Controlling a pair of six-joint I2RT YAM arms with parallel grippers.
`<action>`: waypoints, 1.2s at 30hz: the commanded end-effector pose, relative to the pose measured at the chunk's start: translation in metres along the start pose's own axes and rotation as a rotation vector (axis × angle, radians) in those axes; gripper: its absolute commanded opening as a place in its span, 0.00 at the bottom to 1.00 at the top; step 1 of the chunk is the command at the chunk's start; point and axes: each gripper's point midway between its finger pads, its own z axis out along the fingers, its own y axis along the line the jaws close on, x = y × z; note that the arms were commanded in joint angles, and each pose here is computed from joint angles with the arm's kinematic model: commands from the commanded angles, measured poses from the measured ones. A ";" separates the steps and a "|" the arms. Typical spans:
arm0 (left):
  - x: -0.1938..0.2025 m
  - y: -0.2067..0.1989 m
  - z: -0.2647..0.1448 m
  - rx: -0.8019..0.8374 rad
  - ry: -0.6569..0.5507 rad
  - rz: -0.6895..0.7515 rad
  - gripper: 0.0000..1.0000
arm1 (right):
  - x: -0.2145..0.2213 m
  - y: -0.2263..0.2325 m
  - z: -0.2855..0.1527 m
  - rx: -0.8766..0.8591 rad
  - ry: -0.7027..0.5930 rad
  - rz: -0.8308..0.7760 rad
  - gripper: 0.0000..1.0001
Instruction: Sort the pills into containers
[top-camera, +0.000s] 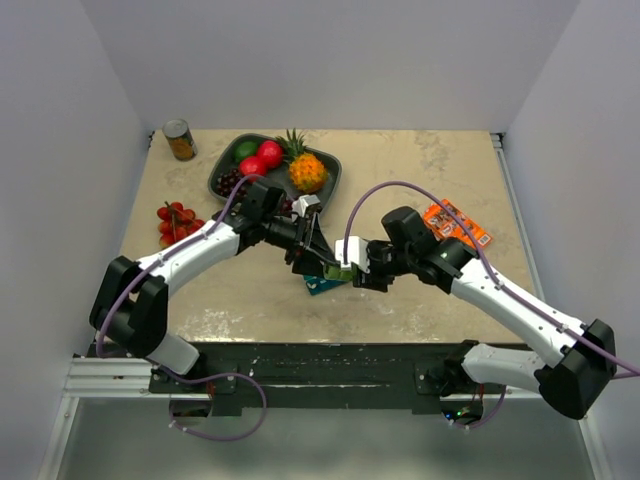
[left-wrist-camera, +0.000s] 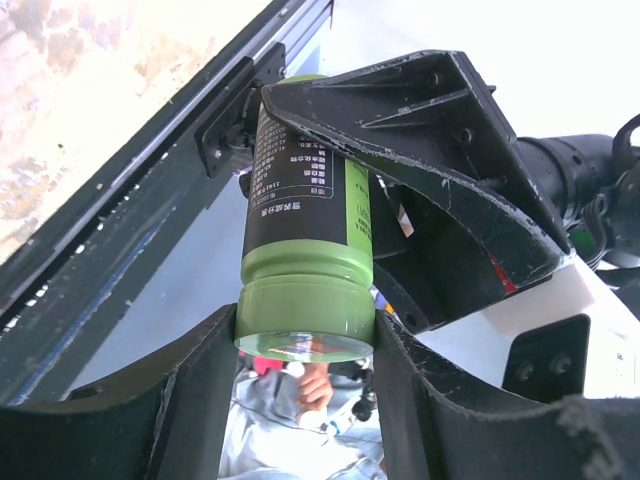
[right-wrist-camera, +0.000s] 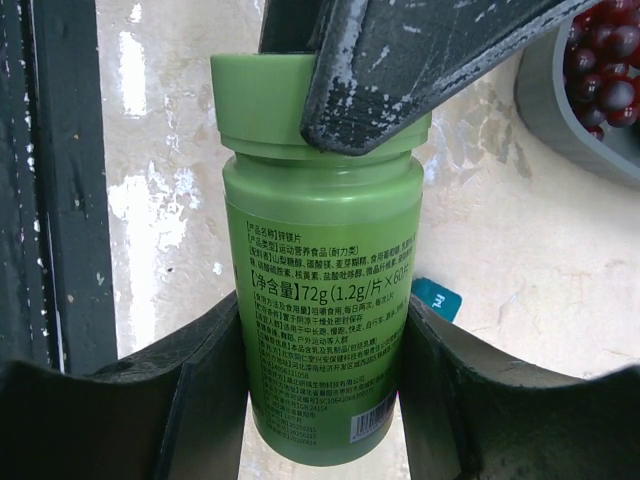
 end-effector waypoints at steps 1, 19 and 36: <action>-0.009 -0.009 0.010 -0.020 -0.078 -0.019 0.00 | -0.095 -0.019 -0.017 0.069 -0.344 -0.199 0.00; 0.004 -0.033 -0.002 0.031 -0.091 0.068 0.55 | -0.117 0.002 -0.028 -0.128 -0.518 -0.072 0.00; 0.003 -0.059 -0.015 0.065 -0.126 0.168 0.81 | -0.112 0.000 -0.026 -0.132 -0.521 -0.055 0.00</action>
